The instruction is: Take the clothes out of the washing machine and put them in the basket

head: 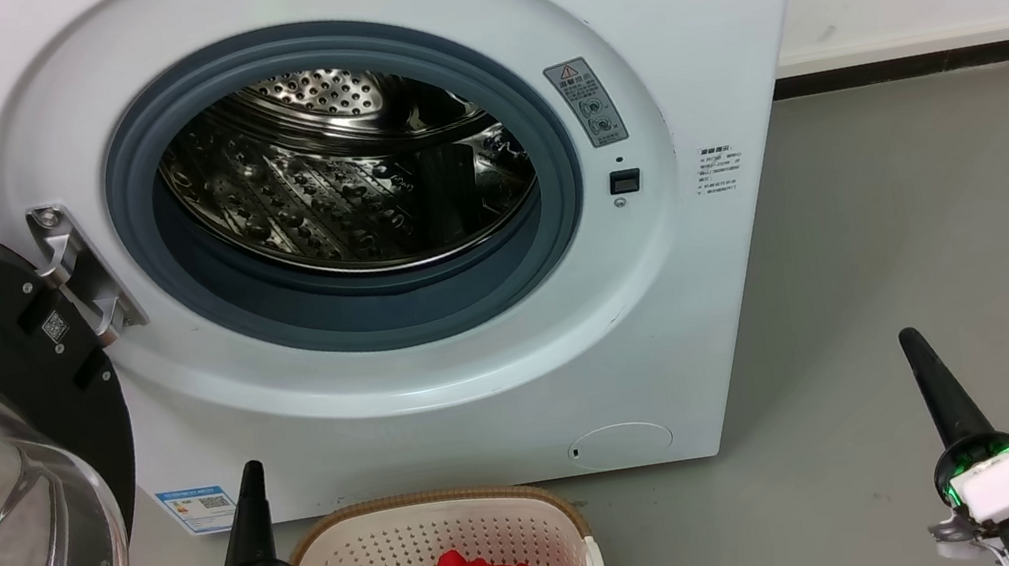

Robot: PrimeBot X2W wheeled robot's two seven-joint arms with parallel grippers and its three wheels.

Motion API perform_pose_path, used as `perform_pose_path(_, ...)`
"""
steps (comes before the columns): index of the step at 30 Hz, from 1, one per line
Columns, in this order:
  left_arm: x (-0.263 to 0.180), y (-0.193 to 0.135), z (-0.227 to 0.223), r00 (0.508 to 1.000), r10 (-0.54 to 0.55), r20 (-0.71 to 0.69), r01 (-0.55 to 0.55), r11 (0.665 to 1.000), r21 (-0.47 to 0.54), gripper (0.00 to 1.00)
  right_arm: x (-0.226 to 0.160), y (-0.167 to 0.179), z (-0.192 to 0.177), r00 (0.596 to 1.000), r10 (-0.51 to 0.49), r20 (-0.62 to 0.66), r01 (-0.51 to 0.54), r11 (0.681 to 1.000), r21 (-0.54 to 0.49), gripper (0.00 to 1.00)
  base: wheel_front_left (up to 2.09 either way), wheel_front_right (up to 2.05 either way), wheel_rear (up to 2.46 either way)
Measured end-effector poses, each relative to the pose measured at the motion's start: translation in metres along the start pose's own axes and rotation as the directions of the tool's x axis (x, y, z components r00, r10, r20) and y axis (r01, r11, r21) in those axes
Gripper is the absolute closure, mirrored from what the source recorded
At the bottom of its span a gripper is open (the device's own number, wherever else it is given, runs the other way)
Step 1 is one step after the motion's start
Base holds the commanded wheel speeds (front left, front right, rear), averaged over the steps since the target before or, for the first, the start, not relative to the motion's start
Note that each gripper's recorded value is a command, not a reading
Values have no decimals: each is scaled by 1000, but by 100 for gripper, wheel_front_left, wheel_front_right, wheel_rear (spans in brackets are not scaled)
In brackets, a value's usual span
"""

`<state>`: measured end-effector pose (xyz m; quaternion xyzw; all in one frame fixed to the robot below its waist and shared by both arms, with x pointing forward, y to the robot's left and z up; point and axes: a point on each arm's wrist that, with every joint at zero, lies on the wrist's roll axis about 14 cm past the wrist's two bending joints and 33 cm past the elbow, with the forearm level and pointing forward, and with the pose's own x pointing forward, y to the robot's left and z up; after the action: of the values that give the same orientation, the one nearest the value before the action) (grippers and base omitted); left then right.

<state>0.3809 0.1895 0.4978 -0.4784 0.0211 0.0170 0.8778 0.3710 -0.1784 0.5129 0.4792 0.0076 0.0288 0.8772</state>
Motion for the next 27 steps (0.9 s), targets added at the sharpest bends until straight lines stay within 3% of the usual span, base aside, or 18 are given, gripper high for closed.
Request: perform_pose_path(27,4,1,4,1000,-10,-5,9,962,-271,100,7,-10,7,999,-31,16,26,963,267,100,0,0,0)
